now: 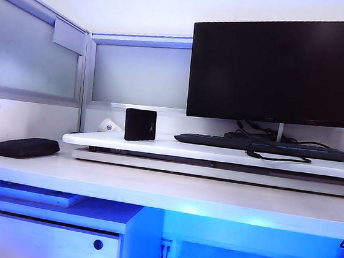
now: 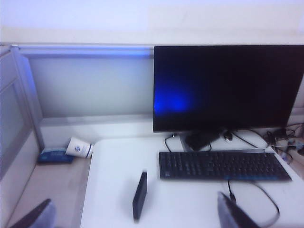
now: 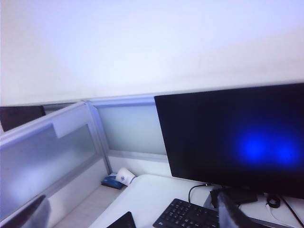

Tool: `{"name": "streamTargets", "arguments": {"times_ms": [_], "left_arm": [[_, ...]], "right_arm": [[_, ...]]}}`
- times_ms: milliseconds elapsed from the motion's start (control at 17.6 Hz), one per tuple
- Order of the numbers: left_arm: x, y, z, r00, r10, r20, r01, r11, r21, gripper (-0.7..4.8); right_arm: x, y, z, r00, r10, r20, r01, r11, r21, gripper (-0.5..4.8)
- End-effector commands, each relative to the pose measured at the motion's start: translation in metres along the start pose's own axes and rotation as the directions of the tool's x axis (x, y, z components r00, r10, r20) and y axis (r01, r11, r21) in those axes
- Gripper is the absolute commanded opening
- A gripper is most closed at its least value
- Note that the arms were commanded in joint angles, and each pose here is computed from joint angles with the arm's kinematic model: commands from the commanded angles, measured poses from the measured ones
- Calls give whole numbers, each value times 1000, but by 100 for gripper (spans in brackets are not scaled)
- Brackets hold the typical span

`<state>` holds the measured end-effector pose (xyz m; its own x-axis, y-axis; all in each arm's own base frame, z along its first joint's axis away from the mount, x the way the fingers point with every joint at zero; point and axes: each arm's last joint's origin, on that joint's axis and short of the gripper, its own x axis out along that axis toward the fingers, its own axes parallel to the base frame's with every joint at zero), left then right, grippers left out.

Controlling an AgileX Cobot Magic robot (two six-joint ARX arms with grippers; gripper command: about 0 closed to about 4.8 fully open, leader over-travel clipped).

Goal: Unplug the data cable of the portable hard drive.

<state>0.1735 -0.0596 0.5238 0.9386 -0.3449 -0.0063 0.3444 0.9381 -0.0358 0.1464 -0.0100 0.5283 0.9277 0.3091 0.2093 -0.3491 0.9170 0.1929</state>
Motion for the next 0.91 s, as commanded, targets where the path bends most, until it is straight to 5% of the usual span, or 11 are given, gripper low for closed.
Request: {"name": "streamTargets", "arguments": {"times_ms": [57,512,626,740,854,911], "left_arm": [[-27,0,-27,1000,3,11,-3,1000,-2,479],[-70,7,-115,988,148,-36,-147,989,14,468],[-75,7,-131,988,147,-48,-146,989,15,323],[-78,8,-150,986,147,-76,-147,989,8,239],[-85,8,-170,985,149,-85,-149,989,0,198],[-90,8,-181,986,148,-81,-150,988,-19,132]], "right_arm": [[-17,9,1,1000,-17,-16,16,999,-34,479],[-66,8,-79,983,-111,-146,112,994,-1,426],[-81,8,-103,979,-122,-164,125,992,6,426],[-94,8,-126,977,-123,-177,130,991,29,393],[-106,8,-144,975,-124,-182,140,987,73,309],[-111,8,-153,972,-128,-197,146,986,78,234]]}}
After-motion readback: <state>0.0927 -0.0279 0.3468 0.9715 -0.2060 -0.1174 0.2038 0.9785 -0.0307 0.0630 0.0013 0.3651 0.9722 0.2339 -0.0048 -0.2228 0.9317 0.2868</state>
